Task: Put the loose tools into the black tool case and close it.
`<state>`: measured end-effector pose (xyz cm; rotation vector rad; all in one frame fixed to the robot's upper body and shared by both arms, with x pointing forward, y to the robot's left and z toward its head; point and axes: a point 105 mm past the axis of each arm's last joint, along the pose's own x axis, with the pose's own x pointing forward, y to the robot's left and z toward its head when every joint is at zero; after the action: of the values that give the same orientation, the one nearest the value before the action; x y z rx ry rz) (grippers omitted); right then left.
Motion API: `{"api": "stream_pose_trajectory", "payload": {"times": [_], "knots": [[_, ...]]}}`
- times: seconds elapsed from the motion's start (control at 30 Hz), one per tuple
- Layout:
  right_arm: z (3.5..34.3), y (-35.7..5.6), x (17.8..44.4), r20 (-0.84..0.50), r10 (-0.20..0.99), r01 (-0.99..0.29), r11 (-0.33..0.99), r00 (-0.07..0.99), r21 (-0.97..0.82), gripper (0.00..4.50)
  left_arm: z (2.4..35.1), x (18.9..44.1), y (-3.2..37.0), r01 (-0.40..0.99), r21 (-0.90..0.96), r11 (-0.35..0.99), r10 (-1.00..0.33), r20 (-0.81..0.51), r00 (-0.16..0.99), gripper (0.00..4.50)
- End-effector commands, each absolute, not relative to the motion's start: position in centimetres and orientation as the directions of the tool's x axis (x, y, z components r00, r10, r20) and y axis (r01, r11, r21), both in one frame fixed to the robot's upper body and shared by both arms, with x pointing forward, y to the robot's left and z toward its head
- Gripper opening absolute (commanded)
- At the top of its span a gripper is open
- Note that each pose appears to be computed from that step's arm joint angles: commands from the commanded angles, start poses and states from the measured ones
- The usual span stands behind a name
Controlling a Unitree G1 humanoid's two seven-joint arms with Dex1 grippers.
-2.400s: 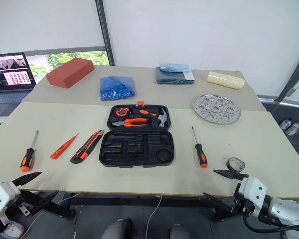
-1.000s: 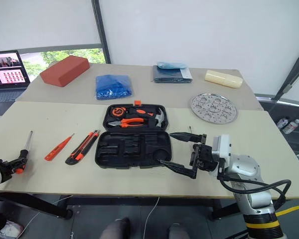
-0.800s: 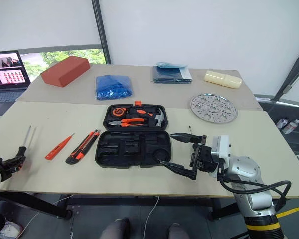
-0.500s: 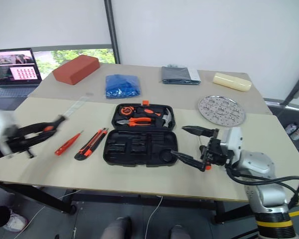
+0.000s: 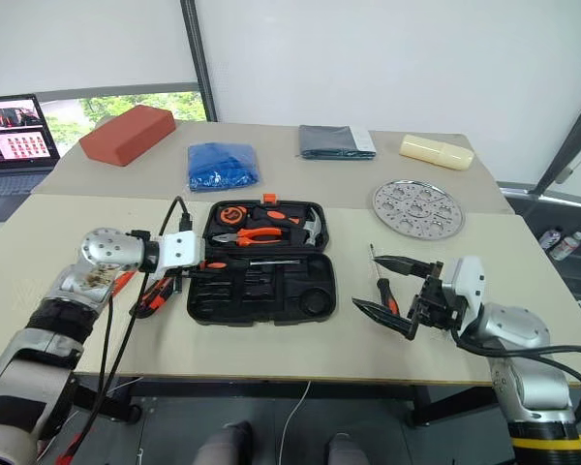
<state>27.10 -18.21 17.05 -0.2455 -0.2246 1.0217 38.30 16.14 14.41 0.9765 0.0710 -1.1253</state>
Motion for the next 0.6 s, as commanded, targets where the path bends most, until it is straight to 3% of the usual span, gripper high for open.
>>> {"api": "stream_pose_trajectory", "payload": {"times": [0.03,0.3,0.37,0.5,0.6], "knots": [[18.4,-18.5,26.5,0.118,0.85,-0.775,0.518,0.513,-0.361,4.5,15.4,39.0,15.5,0.741,0.669,0.061,-0.723,-0.482,0.495,0.89],[18.0,-18.4,26.2,0.123,0.845,-0.774,0.528,0.52,-0.349,4.5,14.9,39.2,14.9,0.734,0.679,0.014,-0.717,-0.505,0.48,0.89],[18.0,-18.5,26.3,0.126,0.843,-0.773,0.531,0.522,-0.347,4.5,15.1,39.3,14.8,0.733,0.68,0.032,-0.726,-0.488,0.484,1.9],[17.8,-18.4,26.2,0.125,0.844,-0.776,0.531,0.522,-0.34,4.5,17.2,39.3,13.8,0.721,0.669,0.179,-0.809,-0.317,0.496,3.23],[17.6,-18.6,26.2,0.124,0.84,-0.777,0.537,0.528,-0.329,4.5,18.4,38.9,13.5,0.767,0.577,0.279,-0.857,-0.21,0.47,3.23]]}}
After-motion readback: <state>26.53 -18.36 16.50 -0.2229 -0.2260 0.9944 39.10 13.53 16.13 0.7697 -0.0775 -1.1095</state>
